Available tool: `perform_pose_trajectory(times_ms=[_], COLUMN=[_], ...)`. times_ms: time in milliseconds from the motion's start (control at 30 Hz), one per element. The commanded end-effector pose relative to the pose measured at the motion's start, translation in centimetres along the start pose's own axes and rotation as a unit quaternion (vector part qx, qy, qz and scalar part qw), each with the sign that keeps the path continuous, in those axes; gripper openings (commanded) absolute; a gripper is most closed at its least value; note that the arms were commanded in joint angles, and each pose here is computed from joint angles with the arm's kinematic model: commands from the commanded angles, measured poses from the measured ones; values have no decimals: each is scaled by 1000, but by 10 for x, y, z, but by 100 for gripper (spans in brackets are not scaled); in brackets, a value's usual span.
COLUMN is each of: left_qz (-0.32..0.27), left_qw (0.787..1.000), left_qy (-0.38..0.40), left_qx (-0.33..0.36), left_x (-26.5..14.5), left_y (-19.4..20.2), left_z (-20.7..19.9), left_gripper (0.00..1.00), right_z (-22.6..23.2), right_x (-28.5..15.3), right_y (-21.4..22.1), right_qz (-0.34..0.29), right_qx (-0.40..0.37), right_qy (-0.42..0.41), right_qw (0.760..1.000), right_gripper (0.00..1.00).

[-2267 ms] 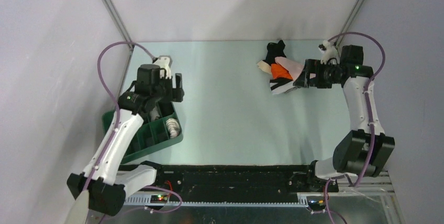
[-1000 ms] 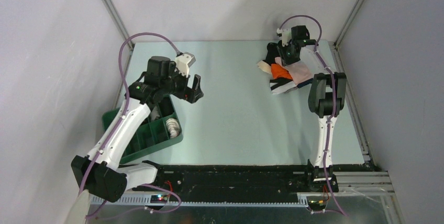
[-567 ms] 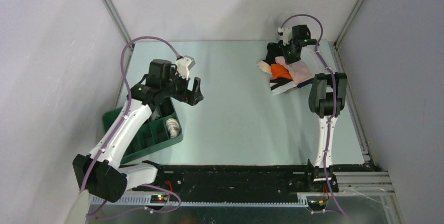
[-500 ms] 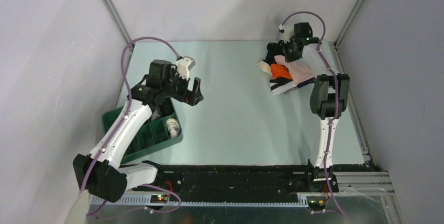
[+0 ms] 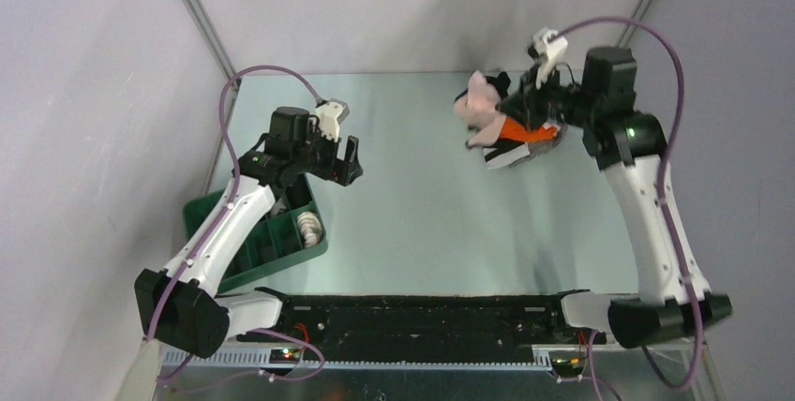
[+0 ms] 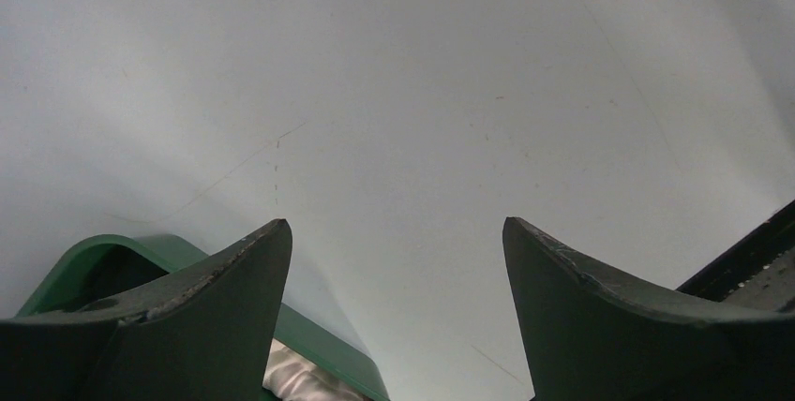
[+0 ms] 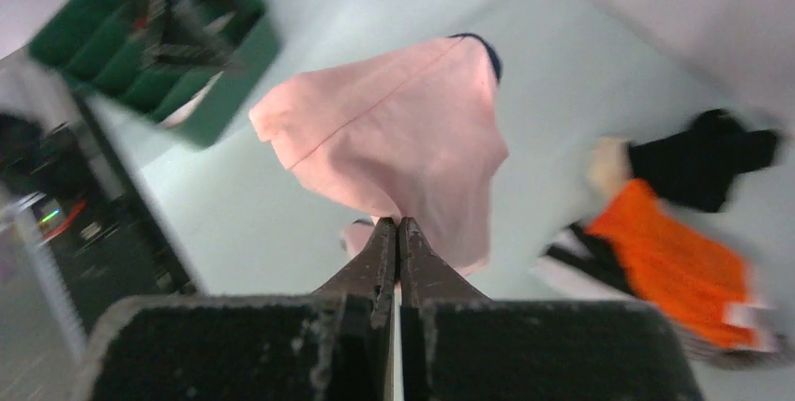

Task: Roll the underwear
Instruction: Pick up the underwear, then place the underwear at the center of the board.

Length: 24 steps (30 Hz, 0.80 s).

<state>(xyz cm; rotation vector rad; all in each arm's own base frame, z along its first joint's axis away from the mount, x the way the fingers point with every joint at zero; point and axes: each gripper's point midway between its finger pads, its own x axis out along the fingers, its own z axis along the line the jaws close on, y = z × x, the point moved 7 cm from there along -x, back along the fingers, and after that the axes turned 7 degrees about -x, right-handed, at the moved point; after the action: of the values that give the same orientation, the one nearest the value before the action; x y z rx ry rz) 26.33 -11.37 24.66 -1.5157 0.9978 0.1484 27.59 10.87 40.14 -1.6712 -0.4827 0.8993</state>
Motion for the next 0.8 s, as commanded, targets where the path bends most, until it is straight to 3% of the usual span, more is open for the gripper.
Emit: perform_pose_trajectory(times_ms=[0, 167, 367, 400, 433, 467, 567, 600, 700, 767], left_qz=[-26, -18, -14, -16, -12, -11, -7, -8, -27, -42], left_qw=[999, 999, 1000, 999, 999, 999, 996, 991, 972, 945], left_qy=[-17, -14, -2, -6, -5, -5, 15, 29, 88, 140], left_qx=[30, 26, 27, 29, 33, 37, 90, 127, 217, 291], left_x=[-4, 0, 10, 11, 15, 17, 23, 24, 29, 34], left_y=[-13, -9, -15, -17, -17, -17, -15, -14, -9, -2], left_z=[5, 6, 5, 5, 5, 4, -9, -18, -42, -62], left_gripper=[88, 88, 85, 84, 83, 83, 83, 83, 83, 83], right_z=[68, 88, 57, 46, 38, 26, -17, -31, -59, -61], right_x=[-11, 1, 89, 116, 128, 150, 174, 175, 154, 133], right_y=[36, 70, 110, 130, 139, 162, 173, 154, 127, 120], right_qz=[37, 77, 118, 141, 150, 171, 181, 159, 131, 128], right_qx=[69, 115, 200, 226, 238, 262, 299, 289, 264, 244], right_qy=[-146, -184, -176, -159, -144, -121, -62, -53, -15, 17], right_qw=[986, 973, 957, 951, 949, 942, 935, 942, 955, 961], right_gripper=[0, 0, 1, 8, 24, 29, 44, 51, 56, 56])
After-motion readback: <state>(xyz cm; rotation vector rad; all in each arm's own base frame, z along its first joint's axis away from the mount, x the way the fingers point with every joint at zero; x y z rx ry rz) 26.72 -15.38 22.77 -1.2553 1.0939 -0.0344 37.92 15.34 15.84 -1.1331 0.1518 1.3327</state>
